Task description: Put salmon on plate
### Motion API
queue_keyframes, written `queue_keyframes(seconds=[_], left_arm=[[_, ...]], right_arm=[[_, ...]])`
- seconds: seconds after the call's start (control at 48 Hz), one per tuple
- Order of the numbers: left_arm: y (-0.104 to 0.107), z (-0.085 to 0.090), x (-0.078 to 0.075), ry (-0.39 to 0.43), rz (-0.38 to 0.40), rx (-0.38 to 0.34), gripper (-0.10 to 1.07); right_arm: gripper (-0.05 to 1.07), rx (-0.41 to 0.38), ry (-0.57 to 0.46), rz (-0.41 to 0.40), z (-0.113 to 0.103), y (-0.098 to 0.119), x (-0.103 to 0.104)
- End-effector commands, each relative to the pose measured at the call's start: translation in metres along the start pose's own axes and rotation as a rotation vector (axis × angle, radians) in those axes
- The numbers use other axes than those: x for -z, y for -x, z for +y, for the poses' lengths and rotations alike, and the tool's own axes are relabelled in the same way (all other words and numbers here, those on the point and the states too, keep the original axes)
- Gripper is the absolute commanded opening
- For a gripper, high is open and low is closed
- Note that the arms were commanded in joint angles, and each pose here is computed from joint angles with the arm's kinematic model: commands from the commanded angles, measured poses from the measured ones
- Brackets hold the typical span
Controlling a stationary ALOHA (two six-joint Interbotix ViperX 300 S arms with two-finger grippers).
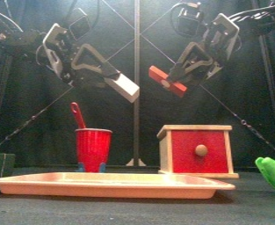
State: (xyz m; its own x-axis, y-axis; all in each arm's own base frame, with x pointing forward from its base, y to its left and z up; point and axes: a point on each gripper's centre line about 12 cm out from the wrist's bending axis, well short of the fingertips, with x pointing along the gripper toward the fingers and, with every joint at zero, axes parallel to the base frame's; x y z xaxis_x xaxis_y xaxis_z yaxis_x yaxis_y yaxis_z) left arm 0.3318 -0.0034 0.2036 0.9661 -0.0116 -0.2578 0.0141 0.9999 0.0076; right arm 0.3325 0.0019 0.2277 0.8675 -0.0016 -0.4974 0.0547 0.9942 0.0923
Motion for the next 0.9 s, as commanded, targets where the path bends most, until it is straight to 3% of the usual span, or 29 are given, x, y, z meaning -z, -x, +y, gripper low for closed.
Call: queue_keyframes(seconds=[0.0, 0.271, 0.625, 0.875], left_arm=[[0.000, 0.001, -0.012, -0.005, -0.038, -0.001, 0.43], [0.004, 0.002, -0.008, -0.004, -0.031, -0.004, 0.43], [0.020, 0.001, 0.001, 0.003, -0.021, -0.004, 0.43], [0.032, -0.001, 0.007, 0.045, -0.018, -0.009, 0.43]], right_arm=[[0.42, -0.008, -0.015, -0.034, 0.002, 0.006, -0.009], [0.42, -0.024, -0.142, -0.025, 0.007, 0.005, -0.007], [0.42, -0.033, -0.523, -0.021, 0.008, 0.002, -0.011], [0.42, -0.034, -0.782, 0.041, 0.016, -0.014, 0.000]])
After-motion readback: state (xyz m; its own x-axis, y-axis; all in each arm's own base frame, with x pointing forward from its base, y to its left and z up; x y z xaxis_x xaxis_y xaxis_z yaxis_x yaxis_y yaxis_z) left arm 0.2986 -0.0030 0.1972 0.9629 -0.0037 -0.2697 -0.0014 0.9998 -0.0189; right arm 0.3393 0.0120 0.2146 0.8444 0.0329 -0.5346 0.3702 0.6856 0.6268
